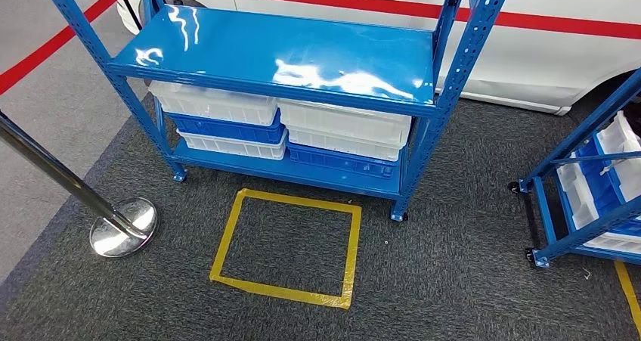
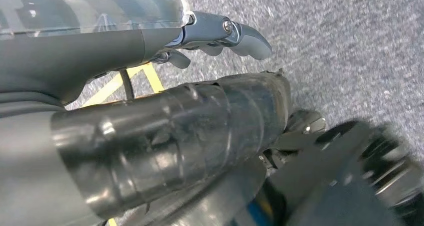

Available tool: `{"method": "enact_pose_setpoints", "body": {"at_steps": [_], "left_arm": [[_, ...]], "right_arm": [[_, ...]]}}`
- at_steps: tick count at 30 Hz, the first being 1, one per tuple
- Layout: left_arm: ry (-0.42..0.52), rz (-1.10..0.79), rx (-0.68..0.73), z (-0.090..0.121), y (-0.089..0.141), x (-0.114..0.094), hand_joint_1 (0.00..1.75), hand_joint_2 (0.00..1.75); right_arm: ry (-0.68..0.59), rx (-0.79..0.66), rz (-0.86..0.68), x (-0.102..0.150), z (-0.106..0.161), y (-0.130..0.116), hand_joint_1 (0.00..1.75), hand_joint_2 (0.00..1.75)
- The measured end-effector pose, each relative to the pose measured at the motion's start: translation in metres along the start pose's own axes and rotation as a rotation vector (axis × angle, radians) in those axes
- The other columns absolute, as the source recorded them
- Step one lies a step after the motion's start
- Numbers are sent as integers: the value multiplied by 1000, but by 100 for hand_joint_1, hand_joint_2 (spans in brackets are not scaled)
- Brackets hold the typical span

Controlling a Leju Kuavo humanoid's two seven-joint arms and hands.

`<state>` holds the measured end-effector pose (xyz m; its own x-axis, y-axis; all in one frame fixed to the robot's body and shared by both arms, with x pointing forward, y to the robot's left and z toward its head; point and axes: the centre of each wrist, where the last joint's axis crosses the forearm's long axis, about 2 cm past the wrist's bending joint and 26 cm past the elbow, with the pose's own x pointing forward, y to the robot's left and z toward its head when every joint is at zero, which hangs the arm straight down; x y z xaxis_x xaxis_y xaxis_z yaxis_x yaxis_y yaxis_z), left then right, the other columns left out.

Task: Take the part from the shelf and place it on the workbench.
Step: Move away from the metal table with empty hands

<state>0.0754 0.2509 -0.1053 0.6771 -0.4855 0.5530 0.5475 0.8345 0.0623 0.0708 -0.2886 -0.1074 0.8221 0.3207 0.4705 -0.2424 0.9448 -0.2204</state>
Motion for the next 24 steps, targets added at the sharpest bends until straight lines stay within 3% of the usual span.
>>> {"method": "enact_pose_setpoints", "body": {"at_steps": [11, 15, 24], "left_arm": [[1, 11, 13, 0, 1, 0, 0, 0], [10, 15, 16, 0, 0, 0, 0, 175], [43, 17, 15, 0, -1, 1, 0, 175]], "right_arm": [[46, 21, -5, -1, 1, 4, 0, 175], [90, 45, -1, -4, 3, 8, 0, 175], [136, 91, -22, -7, 5, 14, 0, 175]]}}
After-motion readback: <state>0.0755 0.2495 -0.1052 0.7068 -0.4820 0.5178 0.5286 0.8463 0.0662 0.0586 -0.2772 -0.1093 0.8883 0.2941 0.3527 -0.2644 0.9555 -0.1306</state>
